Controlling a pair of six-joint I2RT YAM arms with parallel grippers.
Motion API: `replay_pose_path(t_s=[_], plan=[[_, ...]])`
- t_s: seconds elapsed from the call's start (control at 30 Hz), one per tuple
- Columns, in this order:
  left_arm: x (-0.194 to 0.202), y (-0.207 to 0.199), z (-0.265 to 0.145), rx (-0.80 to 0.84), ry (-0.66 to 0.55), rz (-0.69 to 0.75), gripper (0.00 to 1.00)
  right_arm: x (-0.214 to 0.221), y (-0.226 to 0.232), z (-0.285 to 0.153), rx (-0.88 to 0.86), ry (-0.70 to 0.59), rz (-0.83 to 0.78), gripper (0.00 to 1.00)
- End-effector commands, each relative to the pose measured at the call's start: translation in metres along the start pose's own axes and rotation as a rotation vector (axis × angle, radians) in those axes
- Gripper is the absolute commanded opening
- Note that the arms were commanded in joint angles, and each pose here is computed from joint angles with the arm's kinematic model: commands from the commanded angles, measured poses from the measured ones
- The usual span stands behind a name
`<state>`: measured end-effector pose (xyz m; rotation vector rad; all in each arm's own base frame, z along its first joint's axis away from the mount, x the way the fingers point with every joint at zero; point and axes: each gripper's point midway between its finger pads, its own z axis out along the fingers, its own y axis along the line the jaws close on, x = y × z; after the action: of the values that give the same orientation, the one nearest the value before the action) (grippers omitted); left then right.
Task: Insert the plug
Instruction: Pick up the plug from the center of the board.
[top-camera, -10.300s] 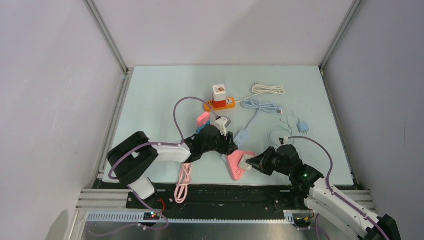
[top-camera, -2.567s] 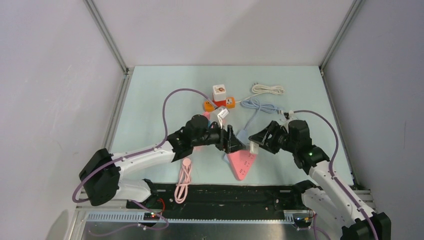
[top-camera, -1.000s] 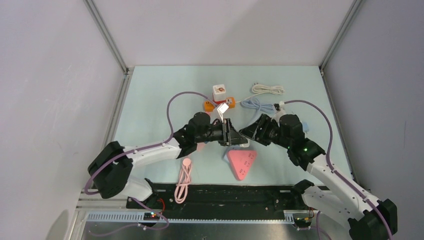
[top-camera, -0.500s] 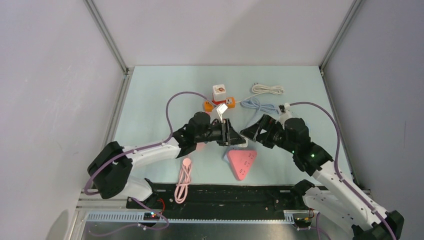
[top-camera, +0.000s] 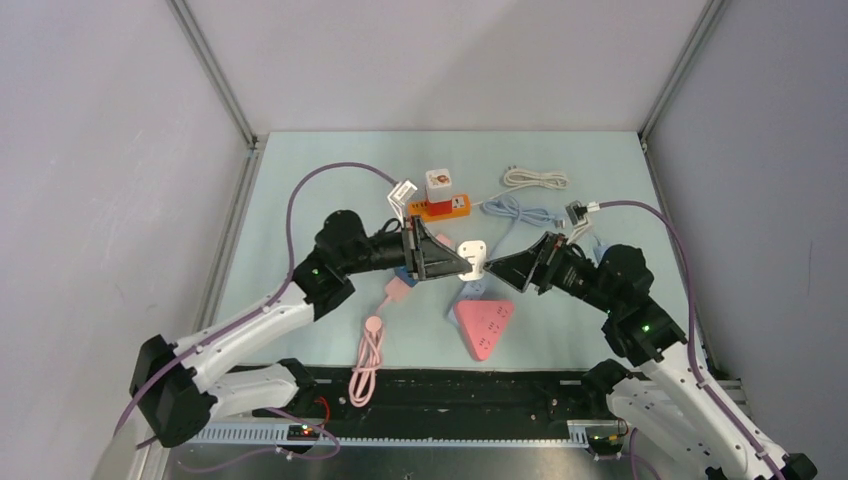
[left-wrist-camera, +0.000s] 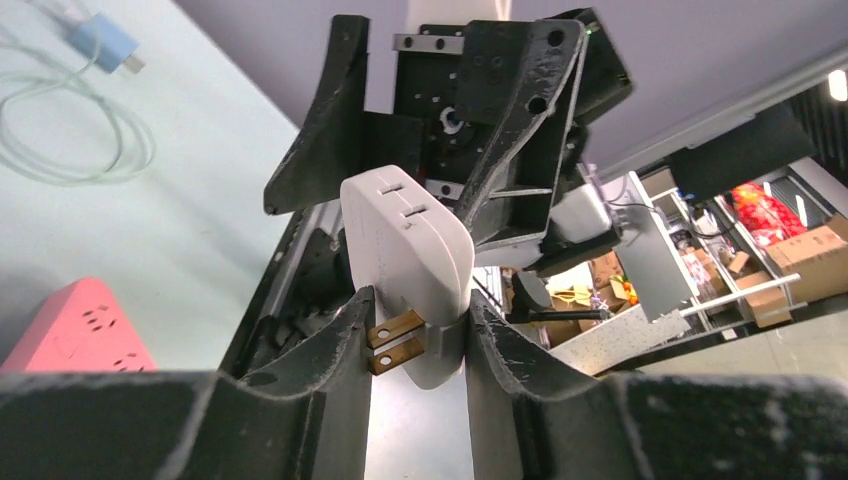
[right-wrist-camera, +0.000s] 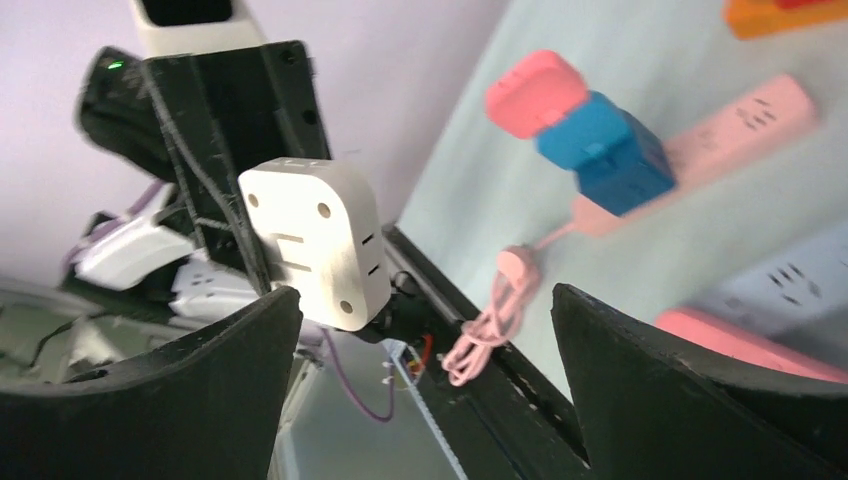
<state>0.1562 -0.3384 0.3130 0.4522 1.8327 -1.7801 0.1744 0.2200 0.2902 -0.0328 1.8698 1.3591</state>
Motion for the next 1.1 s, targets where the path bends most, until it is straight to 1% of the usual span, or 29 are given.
replay_pose_path(t_s=[0.0, 0.13, 0.17, 0.23, 0.3, 0.33, 0.37, 0.4, 0.43, 0.47, 0.57, 0.6, 0.63, 0.7, 0.73, 0.77, 0.8, 0.83, 0.87, 1.03, 1.07], plan=[[-0.022, -0.06, -0.013, 0.149, -0.017, 0.049, 0.0, -0.025, 0.071, -0.005, -0.304, -0.054, -0.075, 0.97], [-0.035, -0.083, -0.019, 0.186, -0.045, 0.056, 0.0, -0.029, 0.092, 0.0, -0.41, -0.044, -0.06, 0.95], [-0.039, -0.091, -0.02, 0.2, -0.05, 0.064, 0.0, -0.032, 0.1, -0.002, -0.445, -0.062, -0.071, 0.93], [-0.044, -0.101, -0.022, 0.217, -0.058, 0.071, 0.0, -0.037, 0.112, -0.003, -0.497, -0.078, -0.066, 0.88], [-0.047, -0.109, -0.024, 0.23, -0.065, 0.076, 0.0, -0.041, 0.12, -0.002, -0.533, -0.083, -0.052, 0.82], [-0.049, -0.111, -0.025, 0.233, -0.069, 0.078, 0.0, -0.042, 0.122, 0.0, -0.542, -0.073, -0.04, 0.76], [-0.05, -0.111, -0.024, 0.232, -0.074, 0.078, 0.0, -0.043, 0.126, -0.001, -0.558, -0.075, -0.041, 0.74], [-0.051, -0.112, -0.024, 0.232, -0.077, 0.081, 0.0, -0.044, 0.13, 0.0, -0.567, -0.065, -0.036, 0.67], [-0.053, -0.111, -0.022, 0.228, -0.081, 0.08, 0.0, -0.043, 0.131, 0.003, -0.569, -0.055, -0.027, 0.64], [-0.054, -0.109, -0.021, 0.224, -0.082, 0.079, 0.0, -0.045, 0.135, 0.001, -0.58, -0.049, -0.028, 0.58], [-0.058, -0.099, -0.014, 0.2, -0.09, 0.066, 0.0, -0.045, 0.141, 0.001, -0.595, -0.025, -0.007, 0.48], [-0.059, -0.097, -0.013, 0.195, -0.093, 0.066, 0.0, -0.046, 0.143, 0.001, -0.596, -0.023, -0.004, 0.39], [-0.061, -0.092, -0.011, 0.181, -0.102, 0.064, 0.0, -0.046, 0.143, 0.0, -0.595, -0.02, 0.004, 0.34], [-0.065, -0.085, -0.01, 0.162, -0.121, 0.066, 0.0, -0.047, 0.143, 0.0, -0.58, -0.012, 0.012, 0.15], [-0.066, -0.081, -0.009, 0.151, -0.129, 0.065, 0.0, -0.047, 0.139, 0.002, -0.552, -0.005, 0.023, 0.11], [-0.067, -0.077, -0.009, 0.139, -0.133, 0.069, 0.0, -0.049, 0.14, 0.0, -0.542, -0.014, 0.006, 0.03], [-0.068, -0.074, -0.008, 0.13, -0.138, 0.068, 0.01, -0.048, 0.13, 0.005, -0.485, -0.006, 0.026, 0.0], [-0.069, -0.069, -0.008, 0.114, -0.138, 0.068, 0.03, -0.051, 0.13, 0.003, -0.47, -0.023, -0.003, 0.0], [-0.068, -0.065, -0.007, 0.104, -0.138, 0.065, 0.06, -0.049, 0.119, 0.007, -0.413, -0.014, 0.012, 0.0], [-0.064, -0.048, -0.003, 0.068, -0.117, 0.057, 0.13, -0.052, 0.106, 0.008, -0.34, -0.021, -0.001, 0.0], [-0.062, -0.045, -0.003, 0.06, -0.115, 0.055, 0.16, -0.05, 0.099, 0.01, -0.31, -0.011, 0.003, 0.0]])
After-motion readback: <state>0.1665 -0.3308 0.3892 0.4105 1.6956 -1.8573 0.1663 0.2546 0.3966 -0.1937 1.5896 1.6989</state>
